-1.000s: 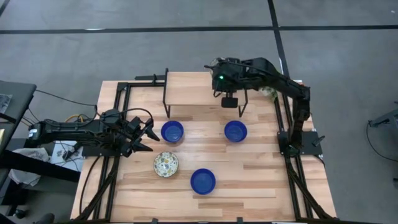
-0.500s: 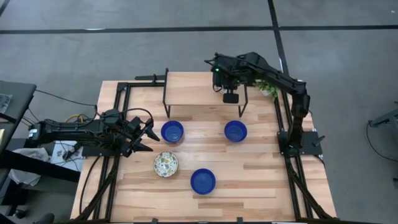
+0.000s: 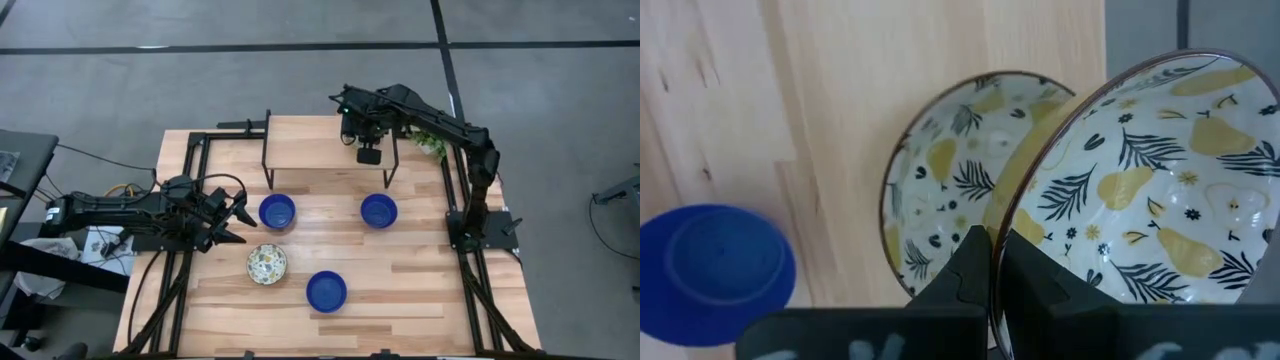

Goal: Pick & Place Mini bowls
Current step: Stack the top white patterned bowl on top of the white bowl on the shelf

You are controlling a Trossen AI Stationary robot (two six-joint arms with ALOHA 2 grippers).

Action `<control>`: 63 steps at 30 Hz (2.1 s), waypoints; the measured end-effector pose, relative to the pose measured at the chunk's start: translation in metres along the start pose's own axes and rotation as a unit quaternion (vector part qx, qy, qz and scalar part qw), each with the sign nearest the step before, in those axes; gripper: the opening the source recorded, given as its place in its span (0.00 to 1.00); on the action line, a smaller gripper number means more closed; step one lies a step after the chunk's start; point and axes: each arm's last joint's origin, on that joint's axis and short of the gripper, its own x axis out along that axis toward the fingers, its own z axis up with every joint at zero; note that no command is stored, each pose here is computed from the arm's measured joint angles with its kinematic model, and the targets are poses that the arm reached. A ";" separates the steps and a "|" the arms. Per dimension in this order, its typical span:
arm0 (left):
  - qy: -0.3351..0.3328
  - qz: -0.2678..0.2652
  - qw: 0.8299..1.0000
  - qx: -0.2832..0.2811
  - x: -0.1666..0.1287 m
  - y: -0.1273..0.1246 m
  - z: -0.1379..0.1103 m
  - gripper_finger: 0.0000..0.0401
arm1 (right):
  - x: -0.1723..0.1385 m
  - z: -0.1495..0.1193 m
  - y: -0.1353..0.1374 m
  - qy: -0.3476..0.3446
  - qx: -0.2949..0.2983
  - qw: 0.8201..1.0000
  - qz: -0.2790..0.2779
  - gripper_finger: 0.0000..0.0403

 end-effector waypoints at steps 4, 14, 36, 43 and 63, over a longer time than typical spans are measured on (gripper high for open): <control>0.000 0.000 1.000 0.000 0.000 0.000 0.000 0.63 | 0.008 -0.001 0.002 0.015 -0.003 1.000 0.005 0.00; 0.000 0.000 1.000 0.000 0.000 0.000 0.000 0.63 | 0.008 0.002 0.001 -0.001 0.004 1.000 -0.002 0.00; 0.000 0.000 1.000 0.003 0.000 0.000 0.000 0.63 | 0.006 0.006 0.007 -0.005 -0.002 1.000 -0.015 0.00; 0.000 0.000 1.000 0.003 0.000 0.000 0.000 0.63 | 0.006 0.006 0.006 -0.009 0.002 1.000 -0.016 0.00; 0.001 0.000 1.000 0.003 0.000 0.000 0.000 0.63 | 0.006 0.005 0.007 -0.003 0.035 0.999 -0.012 0.00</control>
